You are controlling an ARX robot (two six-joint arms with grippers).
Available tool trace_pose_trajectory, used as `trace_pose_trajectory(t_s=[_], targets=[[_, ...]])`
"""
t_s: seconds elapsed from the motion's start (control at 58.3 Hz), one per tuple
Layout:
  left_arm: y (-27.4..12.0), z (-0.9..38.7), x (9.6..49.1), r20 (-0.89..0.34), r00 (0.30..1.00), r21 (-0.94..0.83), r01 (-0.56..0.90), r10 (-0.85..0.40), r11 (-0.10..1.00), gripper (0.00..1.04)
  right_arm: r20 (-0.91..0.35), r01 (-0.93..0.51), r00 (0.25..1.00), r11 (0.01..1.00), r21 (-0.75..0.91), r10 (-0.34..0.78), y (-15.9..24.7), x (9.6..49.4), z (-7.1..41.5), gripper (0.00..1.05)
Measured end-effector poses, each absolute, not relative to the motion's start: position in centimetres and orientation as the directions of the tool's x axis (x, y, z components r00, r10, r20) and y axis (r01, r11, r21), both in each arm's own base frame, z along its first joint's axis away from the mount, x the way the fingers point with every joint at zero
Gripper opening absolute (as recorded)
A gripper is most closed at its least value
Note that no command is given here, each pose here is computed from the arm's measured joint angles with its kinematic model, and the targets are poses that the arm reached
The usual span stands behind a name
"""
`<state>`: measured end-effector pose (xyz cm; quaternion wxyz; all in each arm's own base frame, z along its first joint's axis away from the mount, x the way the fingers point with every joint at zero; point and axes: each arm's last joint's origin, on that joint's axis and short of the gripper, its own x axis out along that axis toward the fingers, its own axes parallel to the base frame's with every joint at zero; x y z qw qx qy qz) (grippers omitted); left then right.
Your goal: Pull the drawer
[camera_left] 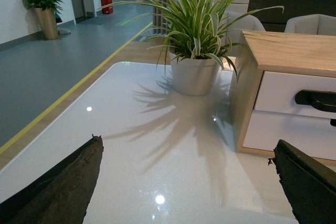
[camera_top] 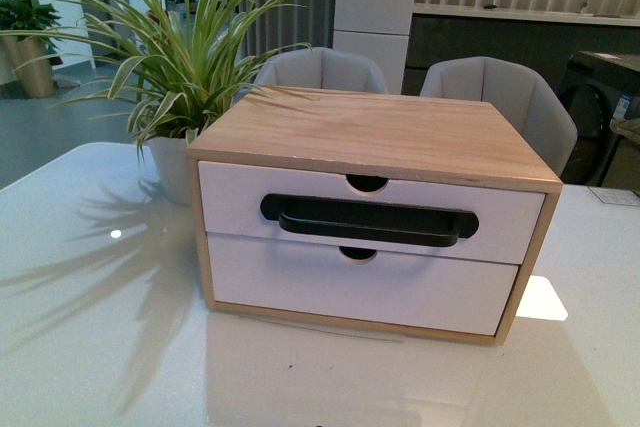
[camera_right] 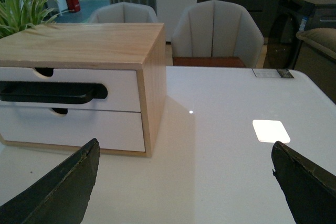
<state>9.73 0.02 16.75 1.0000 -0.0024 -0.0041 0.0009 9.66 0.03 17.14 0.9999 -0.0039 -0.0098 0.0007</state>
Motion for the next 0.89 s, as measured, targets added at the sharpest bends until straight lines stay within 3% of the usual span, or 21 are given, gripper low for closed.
trace_pose_trajectory(t_s=[0.892], targets=[[0.02, 16.75, 9.73, 0.008, 1.000, -0.005, -0.002, 0.002, 1.000, 0.97, 0.020, -0.001, 1.000, 1.000, -0.008, 0.002, 0.03, 9.66, 17.14, 0.96]])
